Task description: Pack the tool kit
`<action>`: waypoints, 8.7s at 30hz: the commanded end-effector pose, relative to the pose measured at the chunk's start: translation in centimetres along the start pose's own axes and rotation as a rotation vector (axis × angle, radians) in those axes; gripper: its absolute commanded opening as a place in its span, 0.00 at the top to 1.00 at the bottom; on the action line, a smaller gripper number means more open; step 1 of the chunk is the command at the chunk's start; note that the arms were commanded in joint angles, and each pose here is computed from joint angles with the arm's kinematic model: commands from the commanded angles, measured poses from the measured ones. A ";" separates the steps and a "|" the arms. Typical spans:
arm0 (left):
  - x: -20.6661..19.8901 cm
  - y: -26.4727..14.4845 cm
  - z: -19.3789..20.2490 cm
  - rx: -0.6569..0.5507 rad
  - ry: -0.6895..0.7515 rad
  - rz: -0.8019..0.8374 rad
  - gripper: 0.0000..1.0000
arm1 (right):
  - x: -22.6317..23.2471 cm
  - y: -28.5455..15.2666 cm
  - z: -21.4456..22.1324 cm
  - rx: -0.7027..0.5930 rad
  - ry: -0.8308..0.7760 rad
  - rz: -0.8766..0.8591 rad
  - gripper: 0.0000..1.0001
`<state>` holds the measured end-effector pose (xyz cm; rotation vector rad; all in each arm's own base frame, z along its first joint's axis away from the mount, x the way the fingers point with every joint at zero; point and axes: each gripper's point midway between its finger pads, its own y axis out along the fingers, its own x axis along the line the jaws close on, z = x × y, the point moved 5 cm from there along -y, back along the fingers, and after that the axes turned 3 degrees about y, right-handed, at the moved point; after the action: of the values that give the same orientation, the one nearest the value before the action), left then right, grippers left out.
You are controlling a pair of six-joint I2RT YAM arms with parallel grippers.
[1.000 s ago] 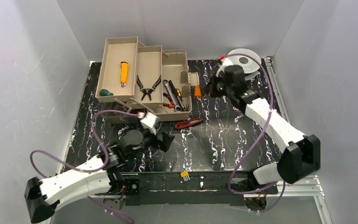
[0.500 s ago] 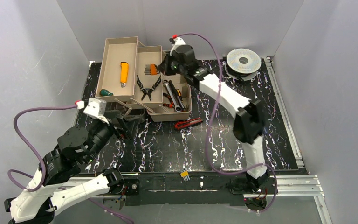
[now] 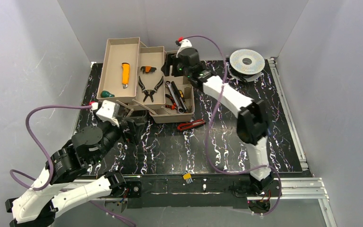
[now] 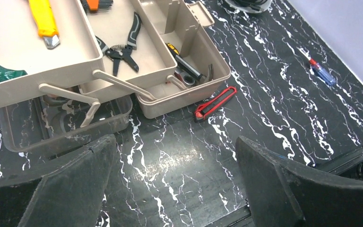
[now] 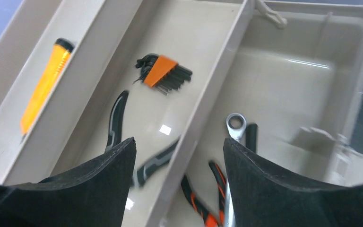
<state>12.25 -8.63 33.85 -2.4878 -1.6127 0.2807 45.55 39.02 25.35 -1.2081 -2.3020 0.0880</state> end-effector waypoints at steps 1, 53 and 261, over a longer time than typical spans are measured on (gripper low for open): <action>-1.3 1.8 1.1 0.060 0.031 0.018 0.02 | 3.0 -11.3 -9.7 -0.227 -0.122 -0.100 0.25; -8.6 23.0 16.9 0.432 0.051 0.232 0.02 | -13.6 -27.3 12.9 -0.018 0.078 0.367 0.29; 7.7 14.8 1.3 -0.037 -0.349 -0.298 0.02 | -13.5 -29.3 11.6 -0.192 0.067 0.333 0.28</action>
<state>29.51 -6.74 30.90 -2.2562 -2.1138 0.6552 23.67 13.54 14.23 -1.6074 -2.0160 0.0684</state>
